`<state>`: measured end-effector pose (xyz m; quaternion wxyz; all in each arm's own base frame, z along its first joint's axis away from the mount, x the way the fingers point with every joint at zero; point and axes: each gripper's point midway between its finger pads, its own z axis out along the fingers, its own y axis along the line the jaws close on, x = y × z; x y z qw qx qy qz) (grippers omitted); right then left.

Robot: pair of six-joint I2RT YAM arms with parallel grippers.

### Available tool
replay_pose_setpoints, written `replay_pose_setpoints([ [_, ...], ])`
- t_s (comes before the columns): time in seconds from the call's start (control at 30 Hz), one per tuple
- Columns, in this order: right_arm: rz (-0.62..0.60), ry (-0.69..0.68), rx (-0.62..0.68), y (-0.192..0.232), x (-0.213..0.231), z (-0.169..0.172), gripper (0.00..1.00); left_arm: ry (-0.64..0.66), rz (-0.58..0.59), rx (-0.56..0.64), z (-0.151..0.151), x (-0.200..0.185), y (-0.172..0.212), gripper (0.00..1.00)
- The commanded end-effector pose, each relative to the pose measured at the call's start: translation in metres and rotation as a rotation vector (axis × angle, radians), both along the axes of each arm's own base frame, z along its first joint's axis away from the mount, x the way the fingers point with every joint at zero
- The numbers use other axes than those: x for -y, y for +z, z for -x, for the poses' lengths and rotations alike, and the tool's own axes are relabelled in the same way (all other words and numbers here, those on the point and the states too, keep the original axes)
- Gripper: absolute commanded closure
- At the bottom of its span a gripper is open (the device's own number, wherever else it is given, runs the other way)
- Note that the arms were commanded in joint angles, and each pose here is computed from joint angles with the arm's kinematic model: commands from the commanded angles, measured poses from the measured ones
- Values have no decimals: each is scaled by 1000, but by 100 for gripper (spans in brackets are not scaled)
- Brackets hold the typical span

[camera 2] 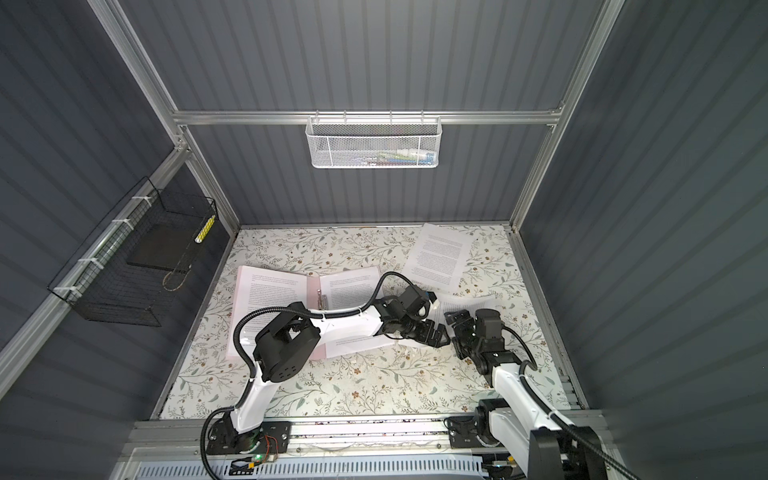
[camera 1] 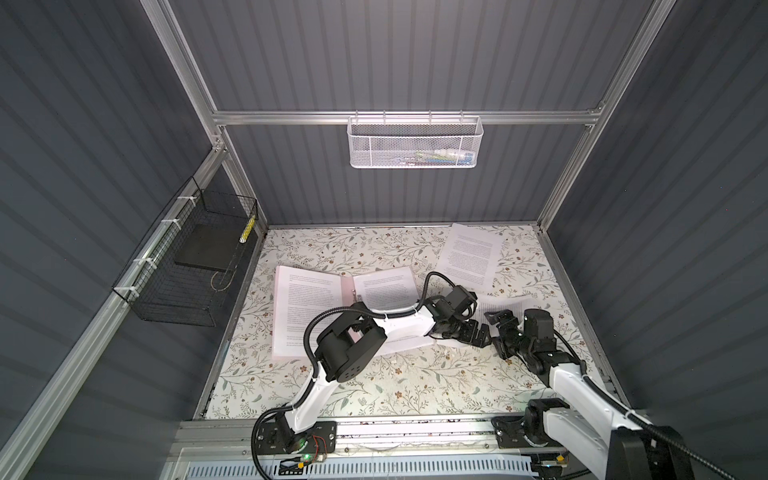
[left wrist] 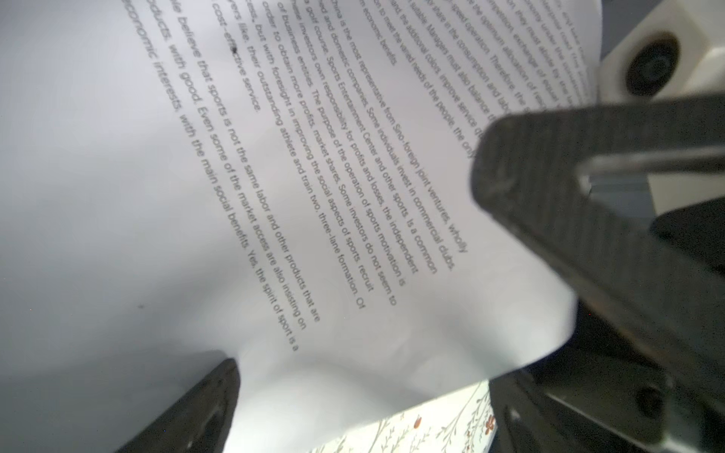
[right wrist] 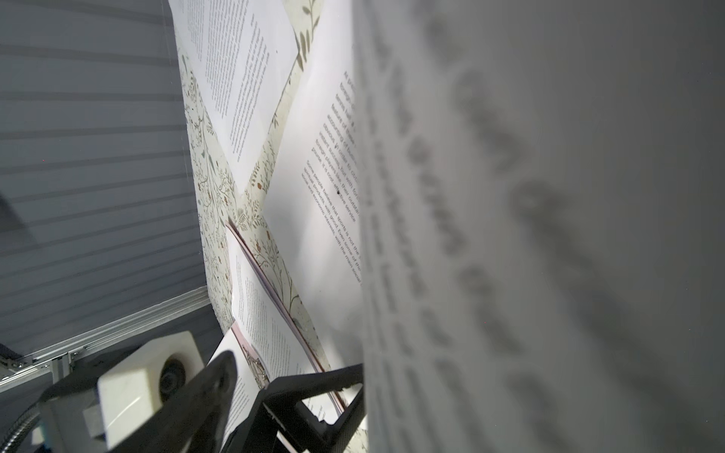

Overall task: Put the files into the folder
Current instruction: 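Grasp the raised sheet edge with the right gripper beside the left gripper, then lift the sheet upright over the folder with the right gripper while the left gripper withdraws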

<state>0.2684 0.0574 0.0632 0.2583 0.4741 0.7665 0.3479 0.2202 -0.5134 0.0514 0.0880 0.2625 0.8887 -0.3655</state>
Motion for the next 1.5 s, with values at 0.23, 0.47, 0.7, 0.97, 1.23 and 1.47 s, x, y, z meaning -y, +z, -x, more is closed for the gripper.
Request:
replay_pose_setpoints([
  [0.23,23,-194,-14,-16,25,19,24,10,-242,-167,28,-46,-90,0],
  [0.47,34,-214,-33,-28,24,17,29,3,-240,-178,31,-46,-90,0],
  [0.7,49,-292,-16,-34,29,22,39,-6,-220,-186,32,-42,-85,0],
  [0.97,55,-324,-14,-39,29,22,58,-9,-211,-191,33,-40,-82,0],
  [1.23,113,-278,11,-27,30,27,100,-57,-124,-157,27,-20,-37,0],
  [1.47,276,-140,101,30,34,41,100,-68,-4,-2,14,-21,59,0],
])
